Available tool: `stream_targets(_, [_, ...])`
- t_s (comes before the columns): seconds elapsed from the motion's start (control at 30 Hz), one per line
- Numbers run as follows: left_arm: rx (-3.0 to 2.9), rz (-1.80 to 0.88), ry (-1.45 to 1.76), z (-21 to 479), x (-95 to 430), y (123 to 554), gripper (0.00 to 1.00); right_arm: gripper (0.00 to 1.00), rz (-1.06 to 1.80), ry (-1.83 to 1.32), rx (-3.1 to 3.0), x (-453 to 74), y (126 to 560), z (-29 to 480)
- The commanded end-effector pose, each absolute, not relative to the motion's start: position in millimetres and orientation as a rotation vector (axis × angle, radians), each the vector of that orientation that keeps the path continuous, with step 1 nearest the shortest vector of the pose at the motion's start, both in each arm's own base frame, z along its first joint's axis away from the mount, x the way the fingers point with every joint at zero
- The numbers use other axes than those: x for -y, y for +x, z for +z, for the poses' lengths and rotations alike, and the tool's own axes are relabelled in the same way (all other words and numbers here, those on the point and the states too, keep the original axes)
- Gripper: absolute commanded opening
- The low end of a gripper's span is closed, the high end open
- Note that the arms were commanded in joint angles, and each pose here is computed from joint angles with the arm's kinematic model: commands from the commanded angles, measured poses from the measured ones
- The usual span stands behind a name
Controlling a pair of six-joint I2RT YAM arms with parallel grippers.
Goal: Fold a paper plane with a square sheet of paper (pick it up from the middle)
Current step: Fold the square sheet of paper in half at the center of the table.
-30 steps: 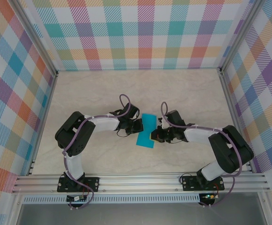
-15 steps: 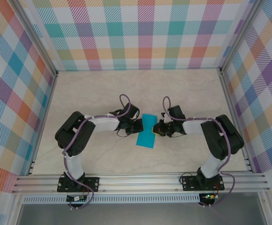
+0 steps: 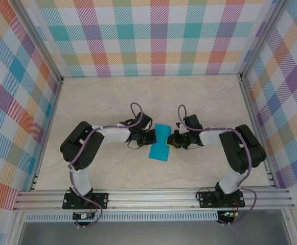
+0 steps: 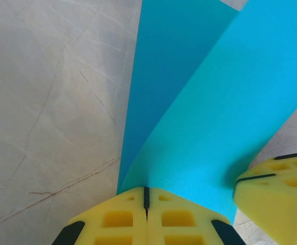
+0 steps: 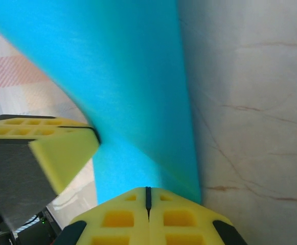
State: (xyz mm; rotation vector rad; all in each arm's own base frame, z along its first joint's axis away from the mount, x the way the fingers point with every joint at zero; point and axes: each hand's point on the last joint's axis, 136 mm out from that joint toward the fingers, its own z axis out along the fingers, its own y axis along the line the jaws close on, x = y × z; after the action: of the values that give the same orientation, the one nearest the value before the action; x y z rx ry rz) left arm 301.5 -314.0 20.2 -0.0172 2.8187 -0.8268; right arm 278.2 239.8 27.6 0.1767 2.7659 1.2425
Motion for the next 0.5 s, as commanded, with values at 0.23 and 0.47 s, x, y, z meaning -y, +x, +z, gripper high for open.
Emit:
stream_targets(0.23, [-2.95,-0.627,-0.023,-9.3,288.7,278.0,0.0,0.0,1.19,0.13,-2.762,-239.6,299.1,23.1])
stream_targets(0.47, [-2.953,-0.618,-0.02,-9.7,287.2,277.4,0.0,0.0,1.139,0.185,-2.82,-230.4,293.2,-0.6])
